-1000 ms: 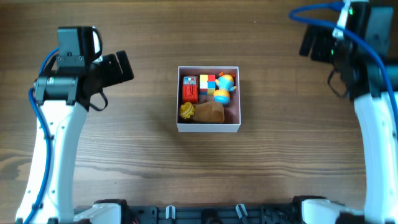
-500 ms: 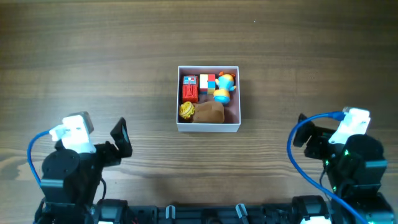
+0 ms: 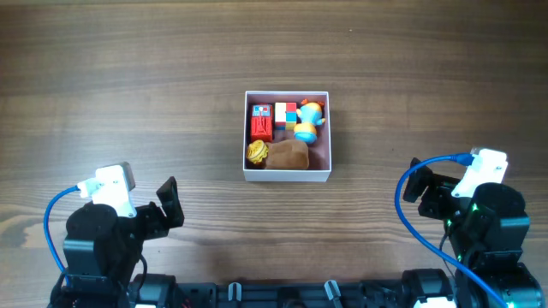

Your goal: Pack container

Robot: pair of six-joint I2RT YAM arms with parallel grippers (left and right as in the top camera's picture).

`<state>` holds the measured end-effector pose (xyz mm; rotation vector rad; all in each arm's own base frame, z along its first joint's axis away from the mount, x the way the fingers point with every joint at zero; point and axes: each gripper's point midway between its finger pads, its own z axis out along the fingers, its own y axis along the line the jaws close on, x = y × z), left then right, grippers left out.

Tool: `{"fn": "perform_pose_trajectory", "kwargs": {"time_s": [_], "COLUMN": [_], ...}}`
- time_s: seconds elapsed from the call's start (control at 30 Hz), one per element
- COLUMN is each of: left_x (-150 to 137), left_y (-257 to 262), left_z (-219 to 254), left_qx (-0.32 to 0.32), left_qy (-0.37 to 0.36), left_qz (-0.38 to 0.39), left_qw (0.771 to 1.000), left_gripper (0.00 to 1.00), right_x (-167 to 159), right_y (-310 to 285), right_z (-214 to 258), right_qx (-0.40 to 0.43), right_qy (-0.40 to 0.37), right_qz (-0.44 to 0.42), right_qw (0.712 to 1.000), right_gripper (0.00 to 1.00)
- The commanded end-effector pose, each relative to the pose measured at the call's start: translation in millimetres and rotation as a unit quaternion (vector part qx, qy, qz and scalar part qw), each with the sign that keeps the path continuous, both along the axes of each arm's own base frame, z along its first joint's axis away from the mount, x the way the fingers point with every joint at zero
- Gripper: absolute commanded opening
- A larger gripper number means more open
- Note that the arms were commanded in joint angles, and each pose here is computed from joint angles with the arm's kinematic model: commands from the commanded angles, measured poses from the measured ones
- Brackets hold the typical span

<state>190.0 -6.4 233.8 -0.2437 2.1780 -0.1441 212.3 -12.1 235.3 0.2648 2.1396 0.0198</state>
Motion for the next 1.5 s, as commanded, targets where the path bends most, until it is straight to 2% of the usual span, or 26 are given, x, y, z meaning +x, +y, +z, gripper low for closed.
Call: {"fn": "perform_pose_trajectory", "kwargs": {"time_s": [0.0, 0.07, 0.13, 0.2, 0.23, 0.27, 0.37, 0.43, 0.5, 0.63, 0.67, 0.73, 0.9, 1.47], "left_x": [-0.5, -0.5, -0.5, -0.5, -0.5, -0.5, -0.5, -0.5, -0.5, -0.5, -0.5, -0.5, -0.5, -0.5], "left_y": [0.2, 0.2, 0.2, 0.3, 0.3, 0.2, 0.3, 0.3, 0.3, 0.2, 0.3, 0.3, 0.2, 0.3], "left_z": [-2.3, -2.3, -2.3, -2.3, -2.3, -2.3, -2.3, -2.3, -2.3, -2.3, -2.3, -2.3, -2.3, -2.3], "left_qx": [0.010, 0.010, 0.010, 0.010, 0.010, 0.010, 0.010, 0.010, 0.010, 0.010, 0.010, 0.010, 0.010, 0.010], "left_qy": [0.002, 0.002, 0.002, 0.002, 0.002, 0.002, 0.002, 0.002, 0.002, 0.002, 0.002, 0.002, 0.002, 0.002], "left_qz": [-0.006, -0.006, -0.006, -0.005, -0.005, -0.006, -0.005, -0.006, -0.005, -0.006, -0.005, -0.006, -0.006, -0.006], "left_qw": [1.000, 1.000, 1.000, 1.000, 1.000, 1.000, 1.000, 1.000, 1.000, 1.000, 1.000, 1.000, 1.000, 1.000], "left_gripper": [1.00, 1.00, 1.00, 1.00, 1.00, 1.00, 1.00, 1.00, 1.00, 1.00, 1.00, 1.00, 1.00, 1.00], "right_x": [-8.7, -33.2, -54.1, -61.9, -57.4, -45.1, -2.2, 14.0, 21.3, 26.9, 28.2, 31.1, 33.7, 33.6], "right_y": [-3.5, 11.5, 10.4, 10.0, 10.0, 13.2, 28.2, 30.7, 37.1, 50.5, 50.4, 48.9, 30.5, 32.1], "right_z": [2.6, 8.9, 27.7, 38.1, 35.8, 29.8, 17.9, 13.2, 6.4, -21.0, -27.5, -58.3, -59.4, -59.5], "right_qx": [0.000, 0.023, 0.004, -0.009, -0.009, -0.006, -0.008, -0.009, -0.047, -0.143, -0.142, -0.116, -0.069, -0.067], "right_qy": [-0.010, -0.037, -0.111, -0.186, -0.208, -0.207, -0.275, -0.324, -0.365, -0.356, -0.349, -0.295, -0.289, -0.289], "right_qz": [-0.012, 0.031, 0.043, 0.048, 0.046, 0.054, 0.092, 0.096, 0.121, 0.180, 0.181, 0.180, 0.112, 0.116], "right_qw": [1.000, 0.999, 0.993, 0.981, 0.977, 0.977, 0.957, 0.941, 0.922, 0.906, 0.908, 0.931, 0.948, 0.948], "right_gripper": [1.00, 1.00, 1.00, 1.00, 1.00, 1.00, 1.00, 1.00, 1.00, 1.00, 1.00, 1.00, 1.00, 1.00]}}
